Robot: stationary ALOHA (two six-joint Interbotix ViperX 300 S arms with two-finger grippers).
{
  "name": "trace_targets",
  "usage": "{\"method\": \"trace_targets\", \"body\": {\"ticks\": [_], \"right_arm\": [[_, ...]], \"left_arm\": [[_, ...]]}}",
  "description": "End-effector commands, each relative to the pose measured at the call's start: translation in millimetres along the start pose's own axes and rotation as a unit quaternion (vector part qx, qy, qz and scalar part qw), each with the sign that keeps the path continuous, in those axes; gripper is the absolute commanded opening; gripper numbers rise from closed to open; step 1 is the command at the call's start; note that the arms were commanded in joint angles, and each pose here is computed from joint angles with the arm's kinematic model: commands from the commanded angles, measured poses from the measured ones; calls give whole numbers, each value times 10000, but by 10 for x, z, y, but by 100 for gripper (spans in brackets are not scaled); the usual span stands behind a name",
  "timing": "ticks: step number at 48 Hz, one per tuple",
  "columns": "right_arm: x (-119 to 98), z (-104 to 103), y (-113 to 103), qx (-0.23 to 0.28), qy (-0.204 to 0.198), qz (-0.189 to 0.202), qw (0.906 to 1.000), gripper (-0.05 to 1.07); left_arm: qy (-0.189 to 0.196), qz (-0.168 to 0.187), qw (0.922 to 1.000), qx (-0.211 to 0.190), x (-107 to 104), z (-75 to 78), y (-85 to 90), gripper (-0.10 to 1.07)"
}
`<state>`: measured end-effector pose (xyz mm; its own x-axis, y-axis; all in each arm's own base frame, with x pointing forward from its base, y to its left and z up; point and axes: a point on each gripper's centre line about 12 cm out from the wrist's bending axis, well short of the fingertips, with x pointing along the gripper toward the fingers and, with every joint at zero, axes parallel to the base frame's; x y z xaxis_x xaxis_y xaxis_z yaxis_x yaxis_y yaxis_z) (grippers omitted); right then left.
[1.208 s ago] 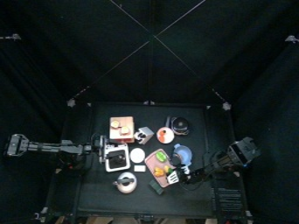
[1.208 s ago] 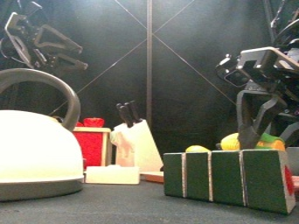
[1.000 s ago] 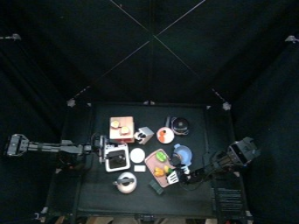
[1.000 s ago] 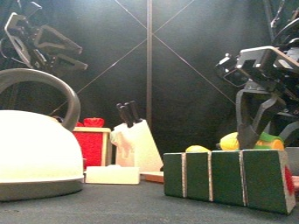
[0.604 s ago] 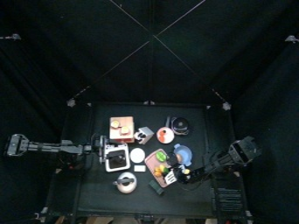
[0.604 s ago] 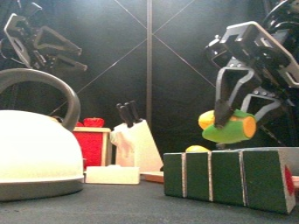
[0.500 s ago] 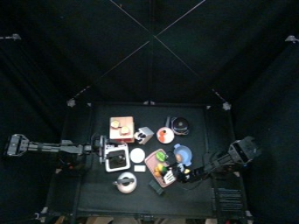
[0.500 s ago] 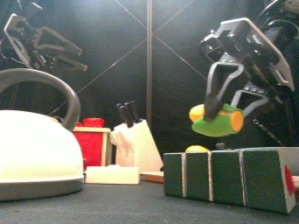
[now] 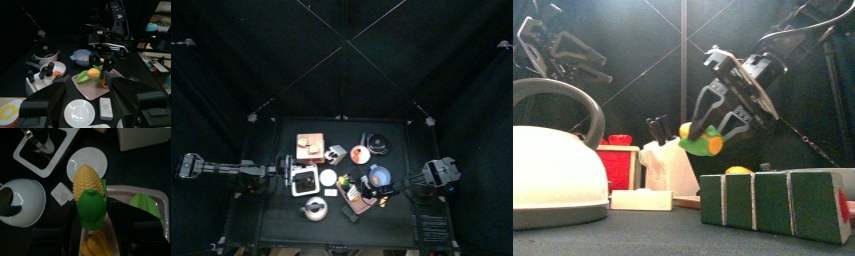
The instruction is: Place corn on small plate
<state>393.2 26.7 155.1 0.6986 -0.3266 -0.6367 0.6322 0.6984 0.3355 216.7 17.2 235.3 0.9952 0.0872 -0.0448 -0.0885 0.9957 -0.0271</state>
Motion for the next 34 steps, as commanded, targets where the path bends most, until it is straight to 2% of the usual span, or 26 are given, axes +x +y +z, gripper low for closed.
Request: {"method": "trace_targets", "body": {"ticks": [1, 9, 20, 34], "right_arm": [[52, 207, 94, -23, -233, 136, 9996, 77], [276, 316, 134, -181, -416, 50, 9990, 77], [519, 322, 206, -421, -481, 13, 9980, 78], [647, 326, 185, -251, -429, -102, 9987, 78]], "left_arm": [[-77, 17, 10000, -1, 18, 50, 6, 91], [-92, 17, 10000, -1, 22, 62, 6, 91], [-85, 11, 10000, 13, 20, 56, 4, 91], [-115, 6, 9999, 19, 7, 68, 3, 91]]}}
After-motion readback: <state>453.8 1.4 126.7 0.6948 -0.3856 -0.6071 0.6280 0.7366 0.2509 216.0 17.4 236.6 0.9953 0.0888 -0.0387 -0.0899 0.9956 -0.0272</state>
